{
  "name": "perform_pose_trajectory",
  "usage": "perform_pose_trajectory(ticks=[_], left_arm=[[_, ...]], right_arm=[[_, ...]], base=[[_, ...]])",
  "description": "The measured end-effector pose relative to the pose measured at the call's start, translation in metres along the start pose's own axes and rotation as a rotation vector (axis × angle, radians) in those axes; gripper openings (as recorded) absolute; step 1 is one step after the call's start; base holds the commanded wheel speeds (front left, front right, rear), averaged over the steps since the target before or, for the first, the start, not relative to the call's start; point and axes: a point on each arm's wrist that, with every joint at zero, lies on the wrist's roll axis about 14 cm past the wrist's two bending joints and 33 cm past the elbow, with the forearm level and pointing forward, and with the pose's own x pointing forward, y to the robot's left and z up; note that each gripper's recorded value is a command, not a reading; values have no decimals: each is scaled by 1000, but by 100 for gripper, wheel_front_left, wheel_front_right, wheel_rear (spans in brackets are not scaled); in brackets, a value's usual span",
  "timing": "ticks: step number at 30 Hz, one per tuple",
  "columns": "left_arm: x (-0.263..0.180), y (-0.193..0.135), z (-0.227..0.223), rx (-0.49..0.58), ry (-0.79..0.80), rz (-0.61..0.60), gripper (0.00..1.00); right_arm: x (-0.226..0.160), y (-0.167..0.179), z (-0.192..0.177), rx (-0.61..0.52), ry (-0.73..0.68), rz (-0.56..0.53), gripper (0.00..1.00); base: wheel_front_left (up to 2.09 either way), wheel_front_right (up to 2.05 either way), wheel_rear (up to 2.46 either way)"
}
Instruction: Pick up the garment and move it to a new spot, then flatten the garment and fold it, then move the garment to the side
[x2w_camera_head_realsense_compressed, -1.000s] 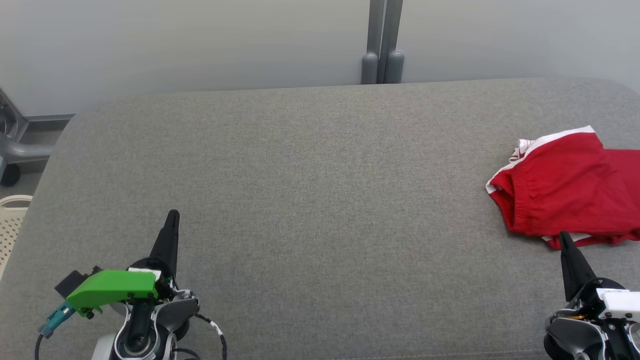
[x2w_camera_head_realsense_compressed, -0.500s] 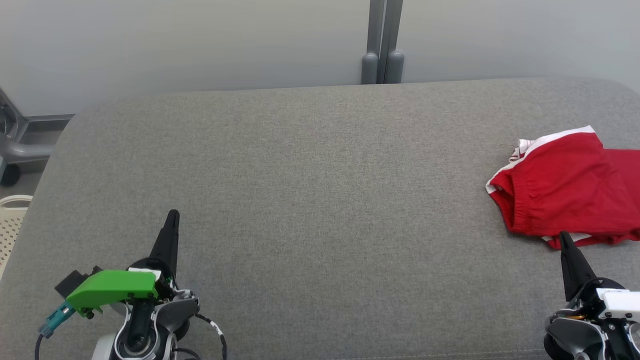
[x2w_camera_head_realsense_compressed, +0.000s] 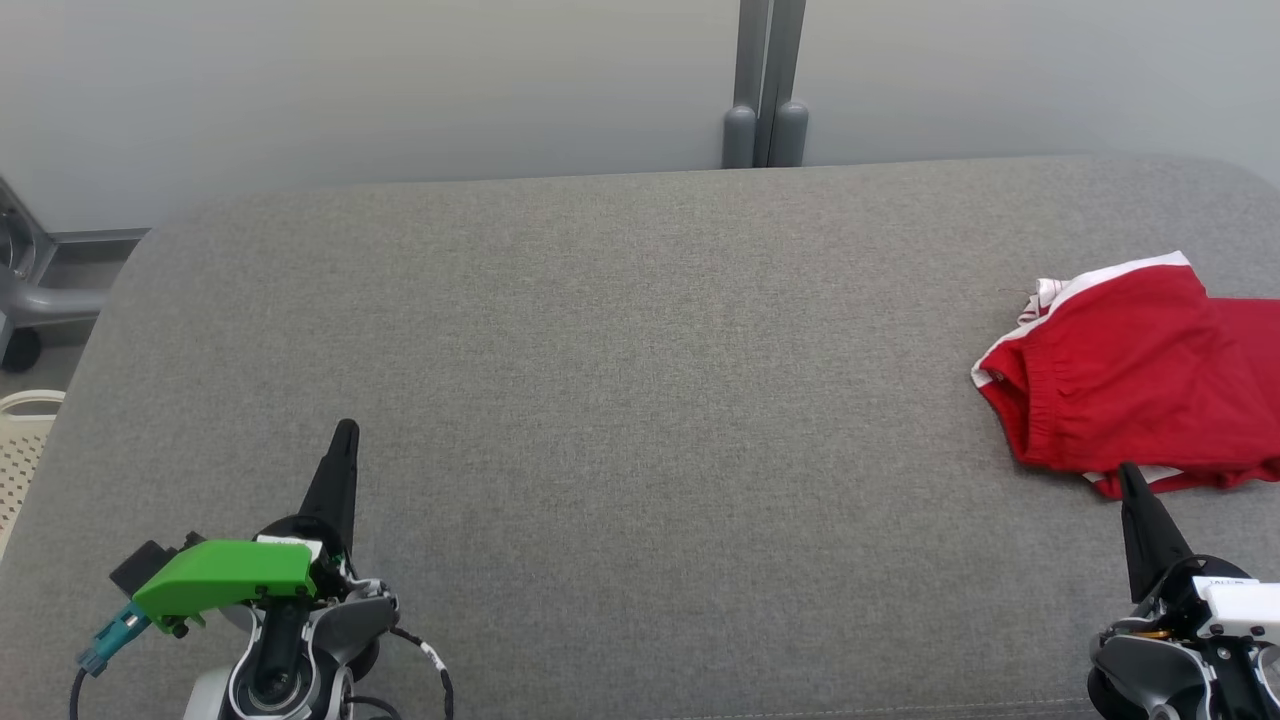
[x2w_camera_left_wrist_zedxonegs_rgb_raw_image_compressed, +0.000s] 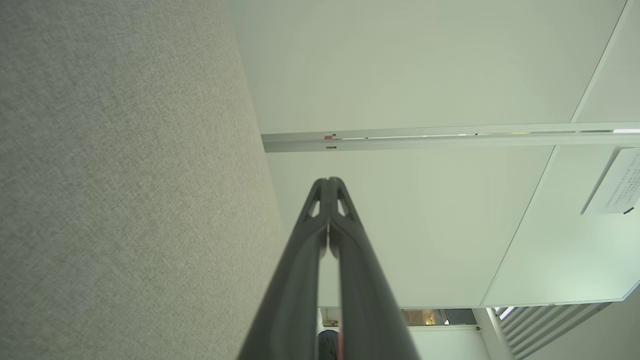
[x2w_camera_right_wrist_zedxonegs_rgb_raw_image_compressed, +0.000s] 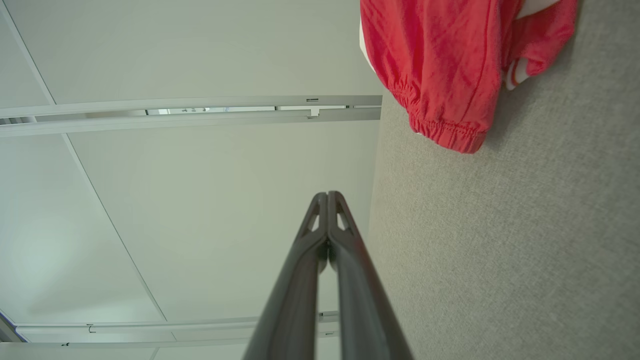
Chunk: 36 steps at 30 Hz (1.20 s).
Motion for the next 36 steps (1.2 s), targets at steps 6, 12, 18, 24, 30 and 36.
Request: perform_pose_trajectory(ticks=[6,12,18,24,30,36], left_arm=[[0,0,0,0,0,0,0],[0,0,0,0,0,0,0],[0,0,0,0,0,0,0],[0,0,0,0,0,0,0],[0,0,0,0,0,0,0],[0,0,0,0,0,0,0]], right_arm=[[0,0,0,0,0,0,0],[0,0,0,0,0,0,0],[0,0,0,0,0,0,0],[0,0,0,0,0,0,0],[0,0,0,0,0,0,0],[0,0,0,0,0,0,0]], base=[[0,0,0],[0,0,0],[0,0,0],[0,0,0],[0,0,0],[0,0,0]])
